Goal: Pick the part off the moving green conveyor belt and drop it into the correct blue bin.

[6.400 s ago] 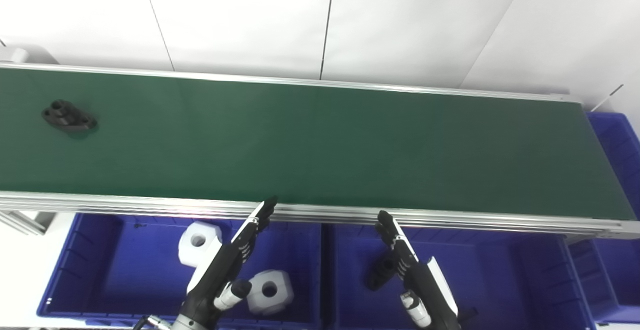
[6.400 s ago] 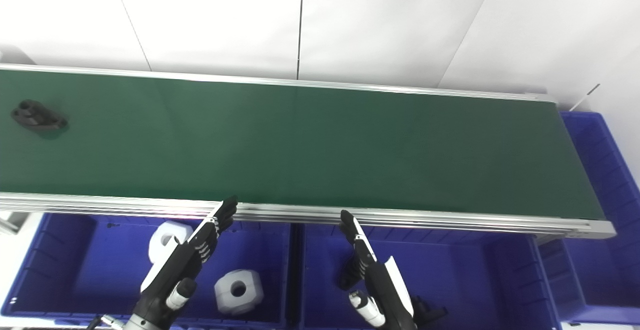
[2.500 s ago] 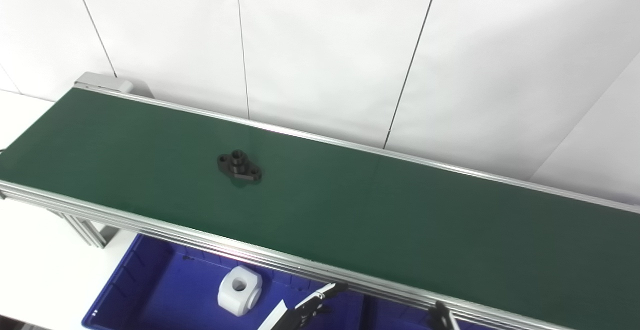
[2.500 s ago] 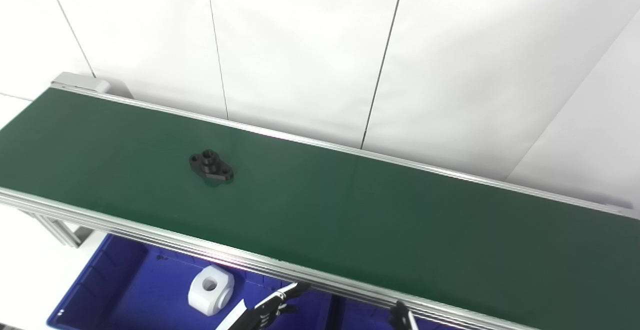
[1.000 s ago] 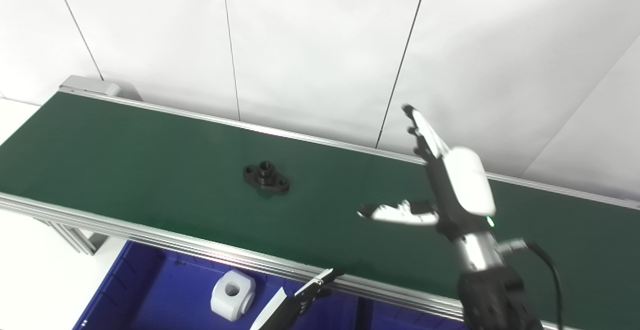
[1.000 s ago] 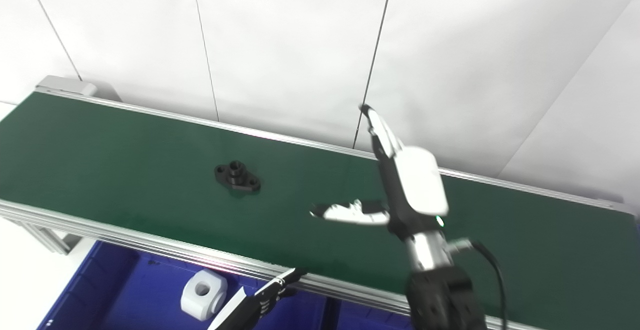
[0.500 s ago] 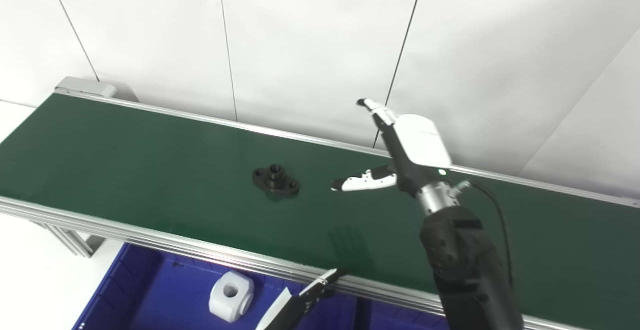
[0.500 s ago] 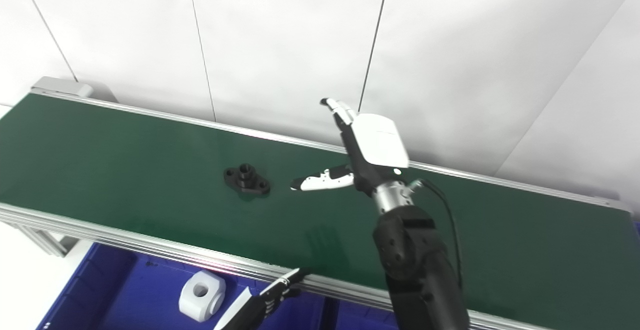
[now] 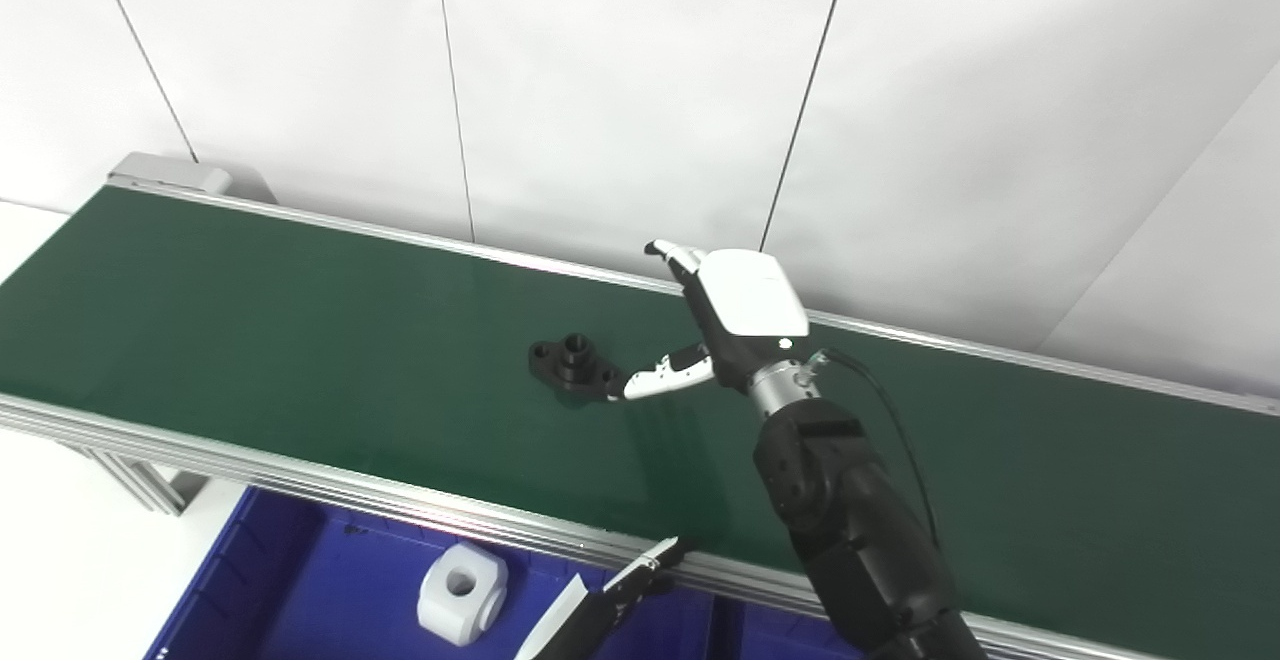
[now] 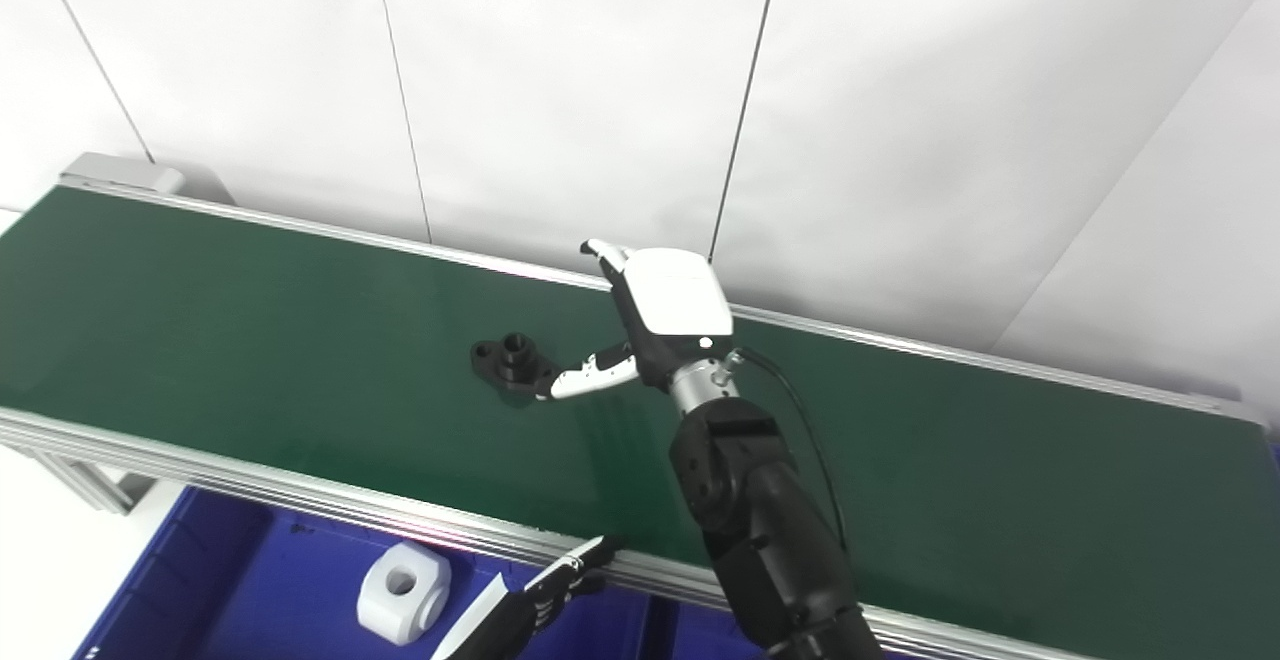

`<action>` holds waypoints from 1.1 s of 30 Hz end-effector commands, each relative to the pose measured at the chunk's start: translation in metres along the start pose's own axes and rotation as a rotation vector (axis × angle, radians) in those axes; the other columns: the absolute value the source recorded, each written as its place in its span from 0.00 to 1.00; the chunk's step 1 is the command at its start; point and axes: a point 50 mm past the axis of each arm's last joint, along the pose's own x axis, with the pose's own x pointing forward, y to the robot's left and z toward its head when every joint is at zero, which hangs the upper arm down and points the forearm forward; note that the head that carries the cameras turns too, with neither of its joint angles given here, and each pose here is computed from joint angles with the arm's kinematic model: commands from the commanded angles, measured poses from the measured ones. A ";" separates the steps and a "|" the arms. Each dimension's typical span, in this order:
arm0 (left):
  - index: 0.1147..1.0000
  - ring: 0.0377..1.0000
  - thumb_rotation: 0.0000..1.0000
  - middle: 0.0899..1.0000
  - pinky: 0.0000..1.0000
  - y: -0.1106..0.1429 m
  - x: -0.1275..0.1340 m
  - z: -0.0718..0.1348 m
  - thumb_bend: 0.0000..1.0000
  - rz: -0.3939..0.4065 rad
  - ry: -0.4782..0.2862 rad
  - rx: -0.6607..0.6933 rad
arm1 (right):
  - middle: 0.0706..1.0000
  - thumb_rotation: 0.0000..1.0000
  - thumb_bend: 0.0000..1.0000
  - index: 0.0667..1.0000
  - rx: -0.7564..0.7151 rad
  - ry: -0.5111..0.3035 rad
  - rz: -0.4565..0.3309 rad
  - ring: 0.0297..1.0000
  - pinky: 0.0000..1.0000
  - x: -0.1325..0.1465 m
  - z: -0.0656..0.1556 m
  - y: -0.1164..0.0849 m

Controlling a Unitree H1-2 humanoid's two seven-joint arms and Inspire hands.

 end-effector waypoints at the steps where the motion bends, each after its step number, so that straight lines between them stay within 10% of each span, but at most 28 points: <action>1: 0.92 0.96 0.87 0.97 0.90 -0.001 0.005 0.012 1.00 0.013 -0.073 0.004 | 0.84 0.56 1.00 0.86 -0.017 -0.016 -0.076 0.76 0.62 0.015 0.015 -0.016; 19: 0.91 0.96 0.86 0.96 0.88 -0.011 0.003 0.023 0.98 0.017 -0.099 0.011 | 0.81 0.53 1.00 0.83 -0.058 0.041 0.046 0.71 0.54 0.024 0.007 0.032; 33: 0.90 0.95 0.85 0.95 0.87 -0.016 0.001 0.028 0.95 0.019 -0.115 0.029 | 0.57 0.50 0.89 0.74 -0.047 0.097 0.025 0.37 0.26 0.019 0.003 0.056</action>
